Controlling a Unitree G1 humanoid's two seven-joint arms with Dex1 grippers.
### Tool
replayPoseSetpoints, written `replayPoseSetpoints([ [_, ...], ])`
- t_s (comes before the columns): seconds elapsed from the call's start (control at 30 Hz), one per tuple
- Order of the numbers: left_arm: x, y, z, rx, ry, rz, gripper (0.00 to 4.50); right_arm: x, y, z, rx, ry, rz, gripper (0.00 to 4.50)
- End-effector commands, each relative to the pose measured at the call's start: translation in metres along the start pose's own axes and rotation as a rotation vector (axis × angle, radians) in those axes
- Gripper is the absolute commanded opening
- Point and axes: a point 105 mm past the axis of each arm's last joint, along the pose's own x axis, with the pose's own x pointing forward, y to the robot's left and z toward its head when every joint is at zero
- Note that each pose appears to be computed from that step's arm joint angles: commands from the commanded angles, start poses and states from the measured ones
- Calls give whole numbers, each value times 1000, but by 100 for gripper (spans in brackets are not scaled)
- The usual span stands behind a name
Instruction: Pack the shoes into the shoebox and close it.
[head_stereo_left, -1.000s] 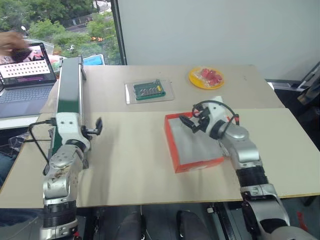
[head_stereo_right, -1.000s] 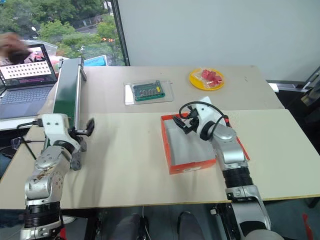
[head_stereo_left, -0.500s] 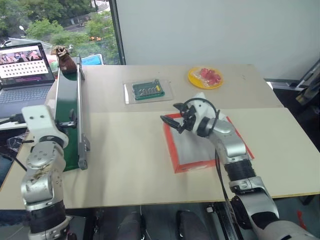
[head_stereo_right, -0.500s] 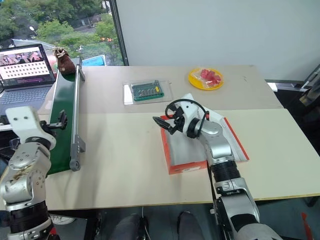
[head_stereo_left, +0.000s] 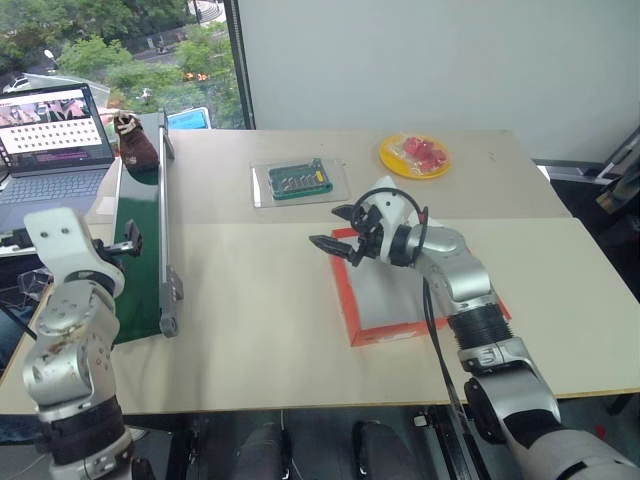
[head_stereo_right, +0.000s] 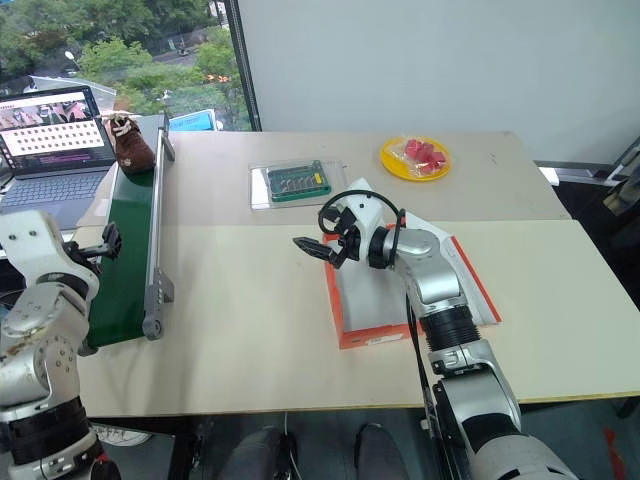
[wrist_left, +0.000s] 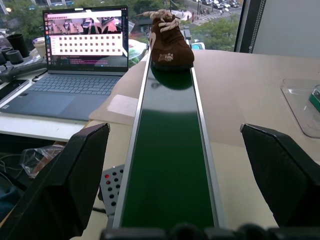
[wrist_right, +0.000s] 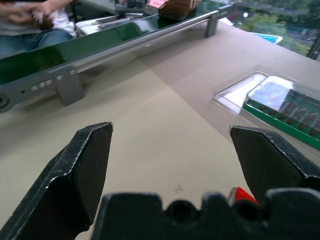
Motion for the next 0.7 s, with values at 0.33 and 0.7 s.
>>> replayPoseSetpoints([
  [0.33, 44, 1, 6, 3, 22, -34, 450, -3, 3, 33, -120, 15, 6, 445],
  [0.7, 90, -11, 6, -17, 54, -14, 450, -11, 0, 34, -111, 24, -38, 445],
])
